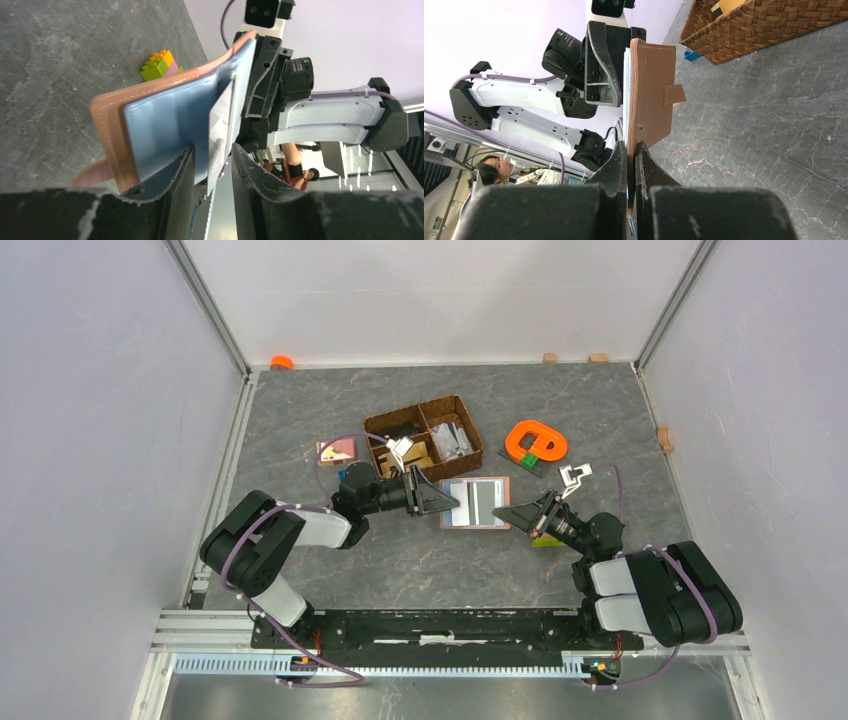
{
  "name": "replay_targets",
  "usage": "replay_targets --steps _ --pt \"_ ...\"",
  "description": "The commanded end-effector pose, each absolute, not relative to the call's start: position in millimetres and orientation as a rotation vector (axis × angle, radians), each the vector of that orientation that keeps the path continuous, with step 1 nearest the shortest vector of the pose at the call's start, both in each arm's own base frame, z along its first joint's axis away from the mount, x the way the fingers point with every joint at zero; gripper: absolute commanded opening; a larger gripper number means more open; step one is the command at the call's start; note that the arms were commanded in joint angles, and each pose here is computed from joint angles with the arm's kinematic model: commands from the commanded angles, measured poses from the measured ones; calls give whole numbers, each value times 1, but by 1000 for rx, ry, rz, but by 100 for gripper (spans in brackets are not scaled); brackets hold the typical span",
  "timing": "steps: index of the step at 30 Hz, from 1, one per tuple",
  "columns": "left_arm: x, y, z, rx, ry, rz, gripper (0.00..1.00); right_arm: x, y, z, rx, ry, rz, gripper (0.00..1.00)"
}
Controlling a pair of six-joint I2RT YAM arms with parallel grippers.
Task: Take the credit cards out of the card holder
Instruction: Remove the credit card from the card holder.
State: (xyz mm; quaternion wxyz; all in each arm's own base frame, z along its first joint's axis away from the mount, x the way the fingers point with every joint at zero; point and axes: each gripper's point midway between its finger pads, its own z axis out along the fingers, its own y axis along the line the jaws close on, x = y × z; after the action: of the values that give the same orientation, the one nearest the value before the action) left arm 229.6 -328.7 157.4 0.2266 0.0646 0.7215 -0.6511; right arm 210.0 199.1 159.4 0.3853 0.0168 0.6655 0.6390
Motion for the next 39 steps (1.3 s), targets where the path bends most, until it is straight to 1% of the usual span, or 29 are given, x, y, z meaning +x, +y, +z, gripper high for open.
replay_targets --steps 1,9,10,11,13,14,30,39 --pt "218 -337 180 248 1892 -1920 39 197 200 198 -125 1492 1638 0" --pt "214 -338 188 278 1855 -1952 33 199 201 193 -114 1515 1636 0" --pt "214 -338 188 281 1856 -1947 30 199 201 192 -115 1517 1634 0" --pt "215 -338 188 280 1859 -1942 25 200 201 192 -114 1519 1632 0" --pt "215 -337 186 279 1869 -1927 7 200 201 189 -111 1529 1627 0" --pt "216 -337 185 277 1876 -1918 2 201 201 188 -110 1533 1621 0" --pt "238 -316 165 183 1991 -1645 2 223 188 152 -14 1669 1461 0" --pt "243 -307 165 145 1981 -1611 2 229 178 150 31 1671 1423 0"
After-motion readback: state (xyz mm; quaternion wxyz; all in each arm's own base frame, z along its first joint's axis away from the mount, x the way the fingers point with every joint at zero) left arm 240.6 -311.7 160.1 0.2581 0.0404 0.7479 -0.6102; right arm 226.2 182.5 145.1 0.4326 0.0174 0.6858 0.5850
